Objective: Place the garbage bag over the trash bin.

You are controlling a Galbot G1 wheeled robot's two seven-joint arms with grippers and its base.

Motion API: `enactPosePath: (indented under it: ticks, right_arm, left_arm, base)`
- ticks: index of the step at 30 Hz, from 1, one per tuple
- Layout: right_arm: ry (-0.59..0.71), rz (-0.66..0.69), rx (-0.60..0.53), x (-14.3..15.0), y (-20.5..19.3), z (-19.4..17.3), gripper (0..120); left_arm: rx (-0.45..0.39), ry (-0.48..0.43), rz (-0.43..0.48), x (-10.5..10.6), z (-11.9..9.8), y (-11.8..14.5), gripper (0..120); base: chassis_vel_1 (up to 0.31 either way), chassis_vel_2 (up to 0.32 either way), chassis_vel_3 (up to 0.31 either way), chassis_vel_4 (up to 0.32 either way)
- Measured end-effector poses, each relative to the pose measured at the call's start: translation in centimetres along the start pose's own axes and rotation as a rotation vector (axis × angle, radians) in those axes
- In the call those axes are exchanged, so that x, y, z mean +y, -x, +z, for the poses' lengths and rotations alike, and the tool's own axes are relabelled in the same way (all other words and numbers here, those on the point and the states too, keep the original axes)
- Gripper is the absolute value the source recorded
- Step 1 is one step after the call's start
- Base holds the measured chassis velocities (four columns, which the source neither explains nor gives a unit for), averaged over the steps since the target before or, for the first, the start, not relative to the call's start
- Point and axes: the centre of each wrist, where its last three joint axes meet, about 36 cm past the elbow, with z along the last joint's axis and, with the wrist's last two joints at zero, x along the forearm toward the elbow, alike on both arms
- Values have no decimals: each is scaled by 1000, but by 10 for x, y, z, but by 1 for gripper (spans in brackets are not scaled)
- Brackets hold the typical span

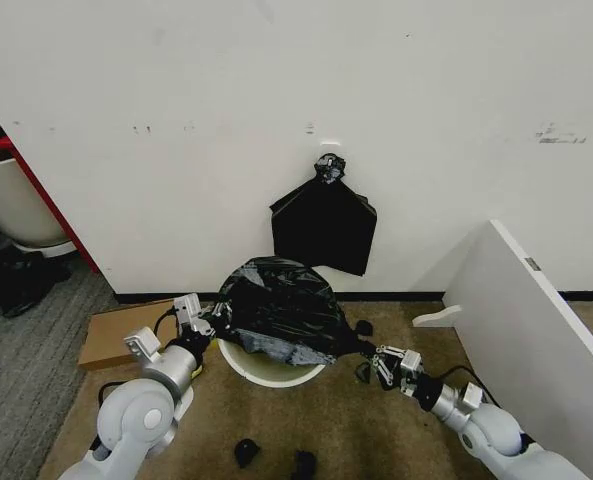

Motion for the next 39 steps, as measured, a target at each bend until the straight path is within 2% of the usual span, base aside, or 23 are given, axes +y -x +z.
enactPosePath:
  ticks: [4, 5, 10, 11, 13, 16, 18, 20, 21, 24, 27, 28, 30, 33, 39]
  right_arm:
    - [-16, 16, -55, 0, 2, -8, 20]
    - [-16, 16, -55, 0, 2, -8, 20]
    - [-103, 54, -68, -4, -4, -18, 36]
    - [-123, 69, -70, -3, -4, -20, 45]
    - [-148, 100, -71, 0, -4, -25, 48]
    - [-253, 298, -102, 19, 7, -45, 63]
    - [-272, 333, -140, 27, 17, -55, 69]
    - [-270, 325, -167, 35, 25, -65, 78]
    - [-270, 325, -167, 35, 25, -65, 78]
    - [-267, 203, -186, 55, 41, -80, 91]
    - [-342, 52, -162, 58, 51, -81, 99]
    - [-342, 52, -162, 58, 51, -81, 99]
    - [-451, -66, -133, 52, 58, -81, 98]
    - [-609, -182, -92, 45, 69, -88, 88]
    - [-705, -229, -29, 50, 80, -91, 68]
  left_arm:
    - [-16, 55, 0, 2, 6, 0, 1]
    - [-16, 55, 0, 2, 6, 0, 1]
    - [-35, 109, -13, 6, 7, 0, 1]
    - [-41, 124, -15, 7, 8, -1, 1]
    - [-48, 144, -18, 8, 9, -2, 1]
    - [-67, 256, -37, 16, 25, -8, 1]
    - [-64, 307, -32, 18, 35, -12, 1]
    - [-67, 351, -25, 21, 43, -12, 1]
    - [-67, 351, -25, 21, 43, -12, 1]
    - [-84, 439, -9, 24, 54, -11, 1]
    - [-91, 498, -9, 28, 60, -10, 1]
    - [-91, 498, -9, 28, 60, -10, 1]
    - [-84, 540, -12, 32, 65, -12, 1]
    - [-75, 593, -13, 35, 73, -16, 1]
    - [-90, 620, -13, 35, 80, -18, 1]
  base:
    - [0, 0, 0, 0]
    - [0, 0, 0, 0]
    - [0, 0, 0, 0]
    - [0, 0, 0, 0]
    - [0, 0, 0, 0]
    - [0, 0, 0, 0]
    - [0, 0, 0, 0]
    - [0, 0, 0, 0]
    - [0, 0, 0, 0]
    - [0, 0, 0, 0]
    - [0, 0, 0, 0]
    - [0, 0, 0, 0]
    - [0, 0, 0, 0]
    - [0, 0, 0, 0]
    - [0, 0, 0, 0]
